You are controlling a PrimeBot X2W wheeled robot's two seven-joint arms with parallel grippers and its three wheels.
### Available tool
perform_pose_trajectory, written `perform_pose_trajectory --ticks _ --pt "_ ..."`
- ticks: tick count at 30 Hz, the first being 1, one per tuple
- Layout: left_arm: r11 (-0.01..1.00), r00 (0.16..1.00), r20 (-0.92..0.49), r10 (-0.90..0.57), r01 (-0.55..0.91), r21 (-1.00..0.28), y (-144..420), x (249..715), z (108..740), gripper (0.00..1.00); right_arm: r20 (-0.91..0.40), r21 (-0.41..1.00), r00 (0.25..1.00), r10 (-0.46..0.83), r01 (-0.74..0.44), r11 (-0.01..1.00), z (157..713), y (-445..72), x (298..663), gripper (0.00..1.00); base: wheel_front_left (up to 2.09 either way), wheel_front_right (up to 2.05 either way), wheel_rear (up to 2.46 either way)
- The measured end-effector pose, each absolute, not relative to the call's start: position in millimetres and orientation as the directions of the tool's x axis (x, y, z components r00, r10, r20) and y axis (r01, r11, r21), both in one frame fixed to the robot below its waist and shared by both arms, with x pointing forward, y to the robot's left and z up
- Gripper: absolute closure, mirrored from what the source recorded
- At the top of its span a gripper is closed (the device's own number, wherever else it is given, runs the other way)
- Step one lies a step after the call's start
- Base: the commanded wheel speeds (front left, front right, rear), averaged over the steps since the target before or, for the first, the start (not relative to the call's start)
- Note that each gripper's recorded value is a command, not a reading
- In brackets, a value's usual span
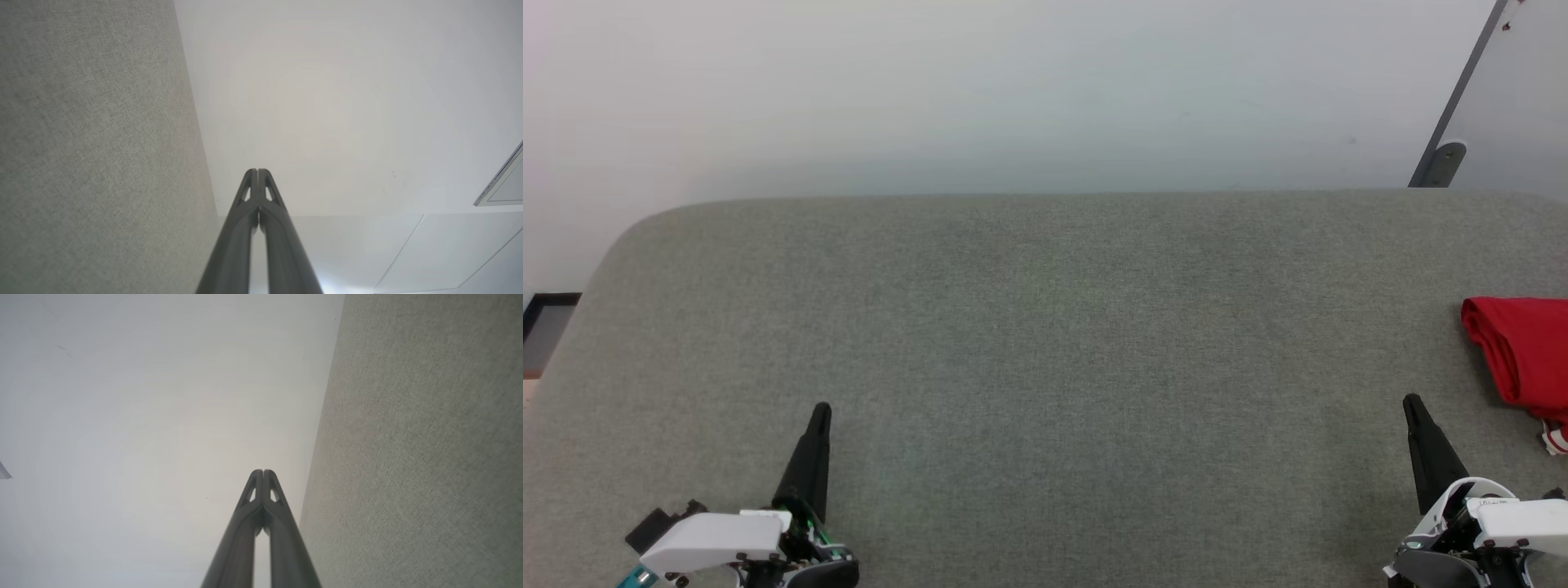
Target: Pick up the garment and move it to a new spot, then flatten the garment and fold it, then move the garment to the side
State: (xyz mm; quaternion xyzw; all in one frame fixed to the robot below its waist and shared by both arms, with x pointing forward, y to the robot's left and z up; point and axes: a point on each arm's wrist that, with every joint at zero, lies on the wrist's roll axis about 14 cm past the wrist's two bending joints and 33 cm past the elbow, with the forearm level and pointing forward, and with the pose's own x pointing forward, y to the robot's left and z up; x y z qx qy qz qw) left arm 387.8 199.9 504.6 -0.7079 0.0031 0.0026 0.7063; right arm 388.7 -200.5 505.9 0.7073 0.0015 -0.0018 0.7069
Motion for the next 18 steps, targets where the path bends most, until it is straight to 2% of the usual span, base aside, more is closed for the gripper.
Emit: perform_pose_trajectory --ticks 18 --pt "-0.003 1.0 -0.008 -0.002 -0.008 -1.0 199.8 387.7 504.6 1.0 -0.005 1.0 1.0 0.0 0.005 -0.001 505.9 -200.5 388.7 1.0 0.0 0.0 0.0"
